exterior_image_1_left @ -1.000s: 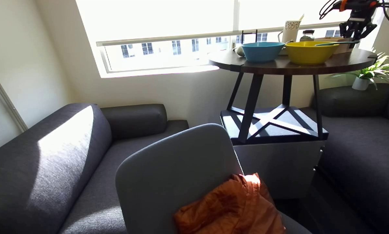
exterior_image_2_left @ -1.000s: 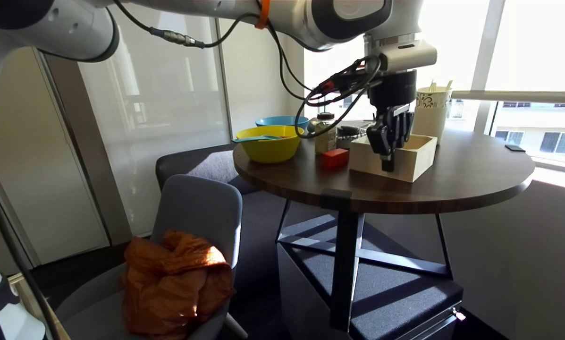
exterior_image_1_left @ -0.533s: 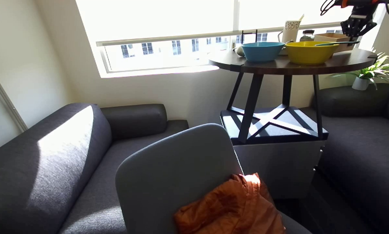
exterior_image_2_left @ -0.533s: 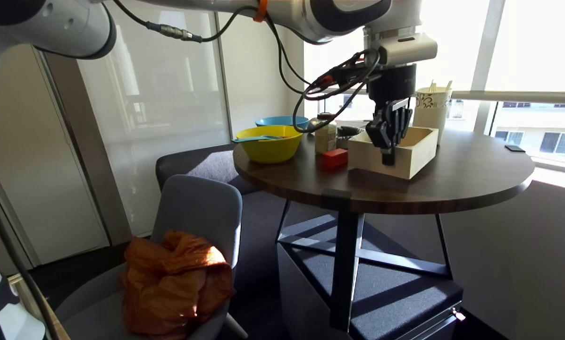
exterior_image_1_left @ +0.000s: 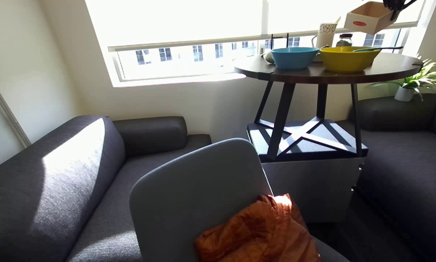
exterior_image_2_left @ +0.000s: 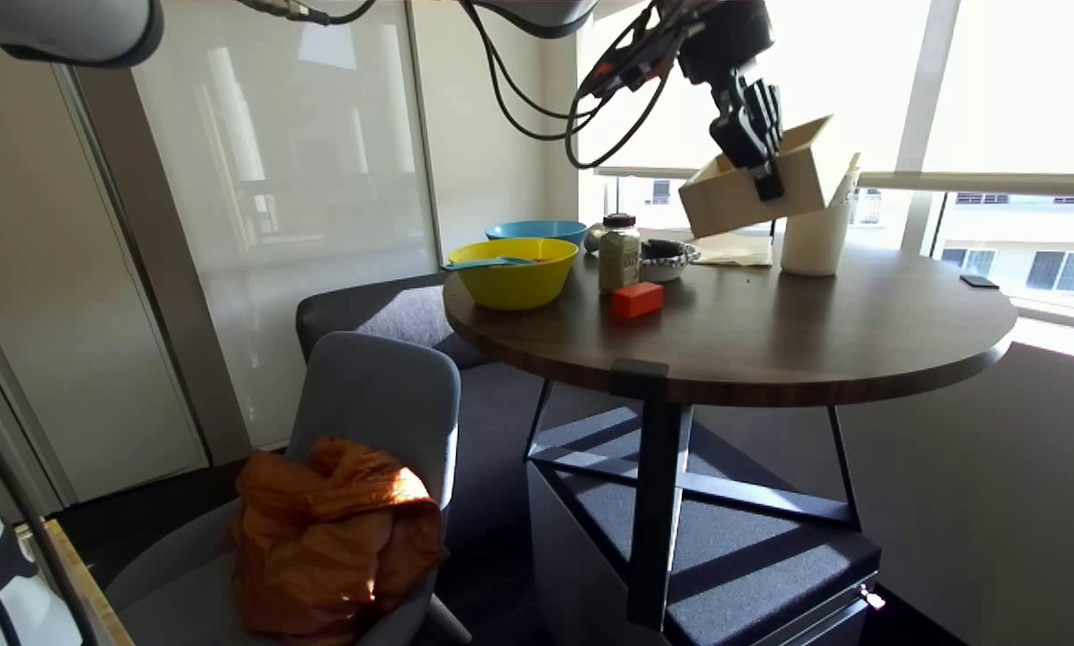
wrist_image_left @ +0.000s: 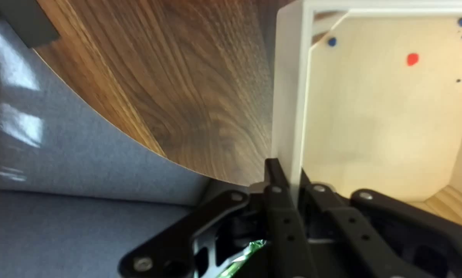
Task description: Pick up the square bowl and pour all its contents into the blue bowl, put the square bowl back on the table
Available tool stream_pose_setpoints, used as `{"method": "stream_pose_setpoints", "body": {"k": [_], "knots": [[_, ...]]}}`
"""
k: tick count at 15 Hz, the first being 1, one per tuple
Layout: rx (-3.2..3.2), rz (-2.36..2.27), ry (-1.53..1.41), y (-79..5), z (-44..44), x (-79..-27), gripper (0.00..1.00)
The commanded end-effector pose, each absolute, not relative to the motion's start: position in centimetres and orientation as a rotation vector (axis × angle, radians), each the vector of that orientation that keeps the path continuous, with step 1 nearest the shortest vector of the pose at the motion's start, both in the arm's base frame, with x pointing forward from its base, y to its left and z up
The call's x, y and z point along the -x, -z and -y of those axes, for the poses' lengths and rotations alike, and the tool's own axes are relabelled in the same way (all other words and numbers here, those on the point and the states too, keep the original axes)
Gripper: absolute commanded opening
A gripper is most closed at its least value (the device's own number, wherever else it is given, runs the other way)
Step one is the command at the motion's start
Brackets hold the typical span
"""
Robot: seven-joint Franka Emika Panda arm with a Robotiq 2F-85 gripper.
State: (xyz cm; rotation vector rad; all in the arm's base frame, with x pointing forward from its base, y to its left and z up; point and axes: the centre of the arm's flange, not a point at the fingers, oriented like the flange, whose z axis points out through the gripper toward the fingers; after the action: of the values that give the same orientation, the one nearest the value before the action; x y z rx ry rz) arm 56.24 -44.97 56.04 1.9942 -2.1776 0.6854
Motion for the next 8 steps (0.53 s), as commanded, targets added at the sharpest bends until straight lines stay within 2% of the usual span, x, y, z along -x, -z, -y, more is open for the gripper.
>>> {"method": "stream_pose_setpoints", "body": {"k": [1, 8], "knots": [[-1.978, 1.962, -0.888, -59.2, 37.5, -55.2, 0.02], [-1.967, 1.577, -1.394, -64.0, 29.2, -57.7, 0.02]]}}
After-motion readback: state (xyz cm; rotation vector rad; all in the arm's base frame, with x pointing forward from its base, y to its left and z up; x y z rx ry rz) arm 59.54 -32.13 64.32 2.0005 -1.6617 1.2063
